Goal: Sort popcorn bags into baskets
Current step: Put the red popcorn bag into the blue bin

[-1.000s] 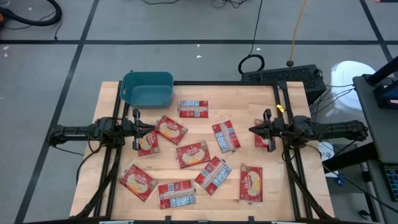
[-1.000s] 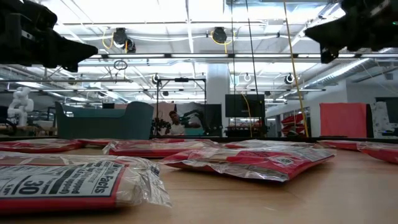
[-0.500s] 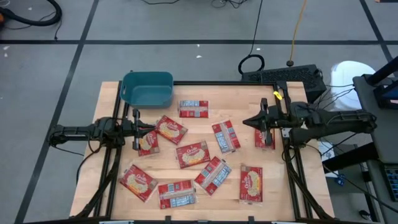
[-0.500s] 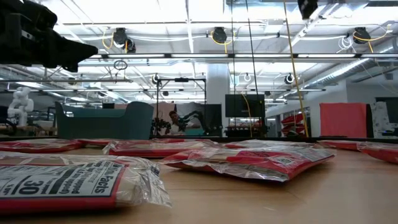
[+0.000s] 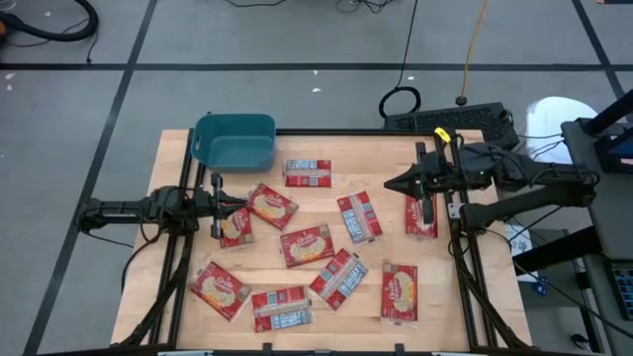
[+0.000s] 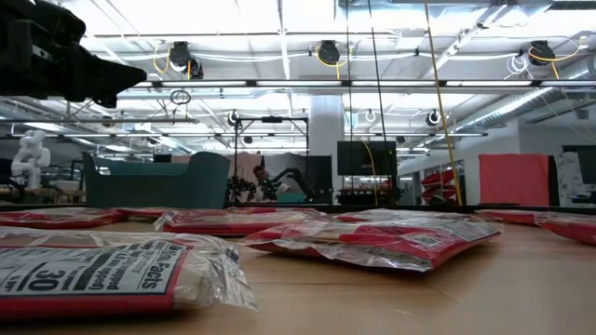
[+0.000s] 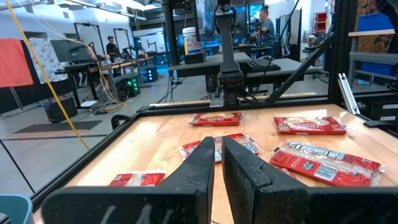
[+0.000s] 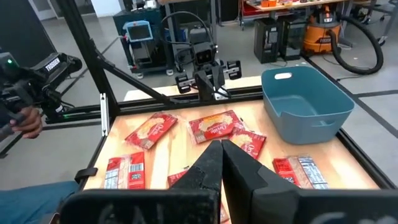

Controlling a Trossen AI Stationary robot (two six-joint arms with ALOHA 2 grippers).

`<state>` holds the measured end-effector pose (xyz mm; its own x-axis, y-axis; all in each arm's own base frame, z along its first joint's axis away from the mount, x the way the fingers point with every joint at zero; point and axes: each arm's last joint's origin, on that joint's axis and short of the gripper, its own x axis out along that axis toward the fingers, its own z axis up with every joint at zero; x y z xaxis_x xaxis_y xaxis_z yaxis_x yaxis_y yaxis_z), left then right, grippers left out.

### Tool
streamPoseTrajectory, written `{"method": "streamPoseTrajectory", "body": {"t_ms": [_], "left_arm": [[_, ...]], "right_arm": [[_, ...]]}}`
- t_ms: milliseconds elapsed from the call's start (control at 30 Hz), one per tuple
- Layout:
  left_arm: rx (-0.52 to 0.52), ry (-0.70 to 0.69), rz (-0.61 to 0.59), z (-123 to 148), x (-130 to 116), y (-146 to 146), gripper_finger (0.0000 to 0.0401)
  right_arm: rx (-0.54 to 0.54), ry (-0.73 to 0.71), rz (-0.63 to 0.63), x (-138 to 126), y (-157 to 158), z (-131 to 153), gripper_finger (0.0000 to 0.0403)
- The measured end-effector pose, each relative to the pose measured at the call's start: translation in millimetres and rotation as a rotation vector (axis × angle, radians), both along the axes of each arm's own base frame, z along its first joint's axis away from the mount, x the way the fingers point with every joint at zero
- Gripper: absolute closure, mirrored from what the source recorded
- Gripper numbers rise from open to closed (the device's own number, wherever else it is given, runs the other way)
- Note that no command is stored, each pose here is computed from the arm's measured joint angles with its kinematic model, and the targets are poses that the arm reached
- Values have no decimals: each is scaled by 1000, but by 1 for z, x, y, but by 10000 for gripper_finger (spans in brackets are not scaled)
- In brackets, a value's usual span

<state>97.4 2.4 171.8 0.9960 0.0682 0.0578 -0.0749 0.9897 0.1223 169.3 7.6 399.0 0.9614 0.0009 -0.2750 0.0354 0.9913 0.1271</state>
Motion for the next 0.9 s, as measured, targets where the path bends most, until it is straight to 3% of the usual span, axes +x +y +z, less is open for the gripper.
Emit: {"method": "streamPoseTrajectory", "body": {"t_ms": [200, 467, 633, 900], "left_arm": [[-14, -1, -1, 0, 0, 0, 364], [-146, -44, -10, 6, -1, 0, 364], [-177, -72, -15, 36, -5, 0, 364], [-192, 141, 3, 97, -2, 0, 364]], "right_arm": [[45, 47, -15, 13, 1, 2, 403], [79, 261, -45, 37, 2, -26, 403], [71, 358, -50, 51, 3, -41, 403], [56, 512, -60, 67, 3, -64, 403]]}}
